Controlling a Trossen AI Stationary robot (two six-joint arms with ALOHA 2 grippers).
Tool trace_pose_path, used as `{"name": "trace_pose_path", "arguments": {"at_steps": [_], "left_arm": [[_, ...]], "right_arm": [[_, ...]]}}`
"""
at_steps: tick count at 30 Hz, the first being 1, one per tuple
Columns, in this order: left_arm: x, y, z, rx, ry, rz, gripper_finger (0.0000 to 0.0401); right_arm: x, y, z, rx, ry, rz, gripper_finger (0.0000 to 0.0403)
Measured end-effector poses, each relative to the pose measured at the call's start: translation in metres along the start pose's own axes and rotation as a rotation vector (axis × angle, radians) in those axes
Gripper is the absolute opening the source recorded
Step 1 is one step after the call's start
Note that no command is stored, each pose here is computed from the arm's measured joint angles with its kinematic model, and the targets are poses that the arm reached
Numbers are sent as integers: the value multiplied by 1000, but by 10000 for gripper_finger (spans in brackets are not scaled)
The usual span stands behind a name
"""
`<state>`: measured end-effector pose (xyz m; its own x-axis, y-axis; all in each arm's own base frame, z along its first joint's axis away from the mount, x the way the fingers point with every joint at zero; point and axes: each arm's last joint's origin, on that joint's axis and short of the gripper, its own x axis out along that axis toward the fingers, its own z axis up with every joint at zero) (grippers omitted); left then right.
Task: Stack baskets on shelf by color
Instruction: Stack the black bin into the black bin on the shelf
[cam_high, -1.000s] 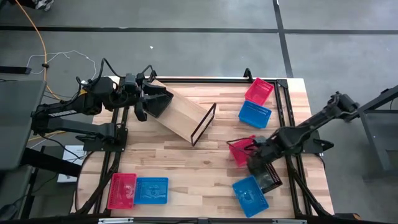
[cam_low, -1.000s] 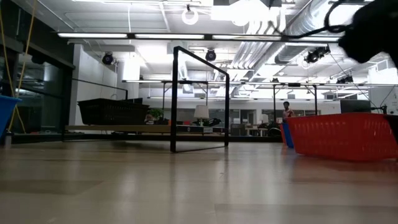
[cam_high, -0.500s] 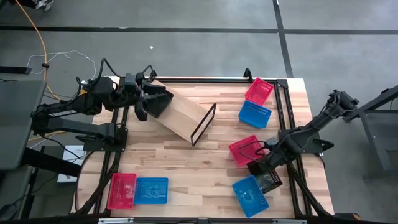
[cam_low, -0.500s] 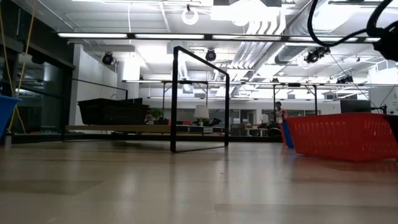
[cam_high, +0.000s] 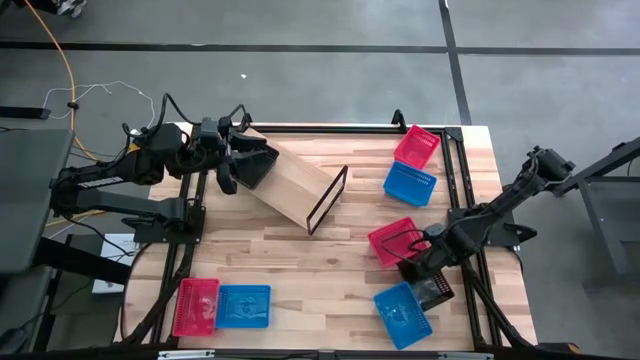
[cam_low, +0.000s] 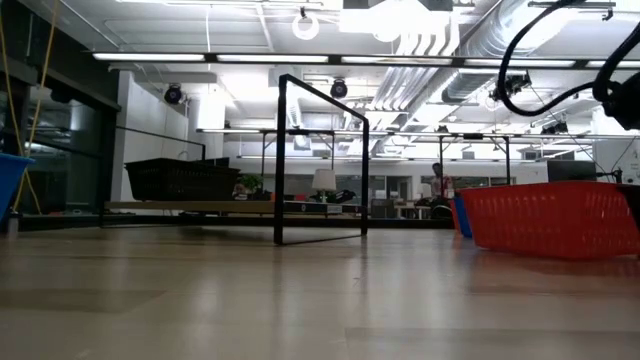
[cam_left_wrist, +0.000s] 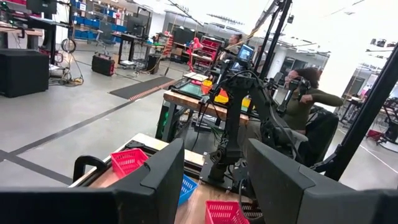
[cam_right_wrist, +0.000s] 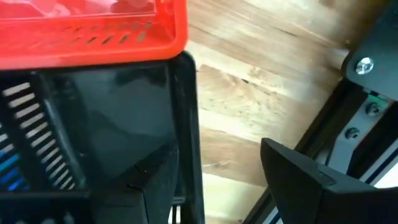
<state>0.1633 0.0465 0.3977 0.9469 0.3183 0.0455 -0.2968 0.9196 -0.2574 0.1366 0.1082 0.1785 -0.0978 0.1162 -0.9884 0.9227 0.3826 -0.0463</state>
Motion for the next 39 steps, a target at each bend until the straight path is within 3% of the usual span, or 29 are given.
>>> {"name": "trace_pose_path", "arguments": {"at_steps": [12, 16, 20, 22, 27, 32, 36, 39], "left_arm": [[0, 0, 0, 0, 0, 0, 161], [0, 0, 0, 0, 0, 0, 161], [0, 0, 0, 0, 0, 0, 161], [0, 0, 0, -1, 0, 0, 161], [0, 0, 0, 0, 0, 0, 161], [0, 0, 0, 31, 0, 0, 161], [-2, 0, 1, 42, -8, -2, 161], [-6, -1, 4, 43, -22, -5, 161]], "right_arm": [[15, -4, 3, -7, 20, -3, 202], [16, -5, 3, -9, 21, -5, 145], [8, -2, 1, -54, 28, 29, 39], [-4, 1, -1, -85, 29, 64, 12], [-46, -3, -6, -135, 13, 116, 6], [-101, -5, -8, -198, -84, 307, 3], [-152, 0, -3, -205, -330, 516, 2], [-184, 6, 10, -161, -567, 602, 2]]}}
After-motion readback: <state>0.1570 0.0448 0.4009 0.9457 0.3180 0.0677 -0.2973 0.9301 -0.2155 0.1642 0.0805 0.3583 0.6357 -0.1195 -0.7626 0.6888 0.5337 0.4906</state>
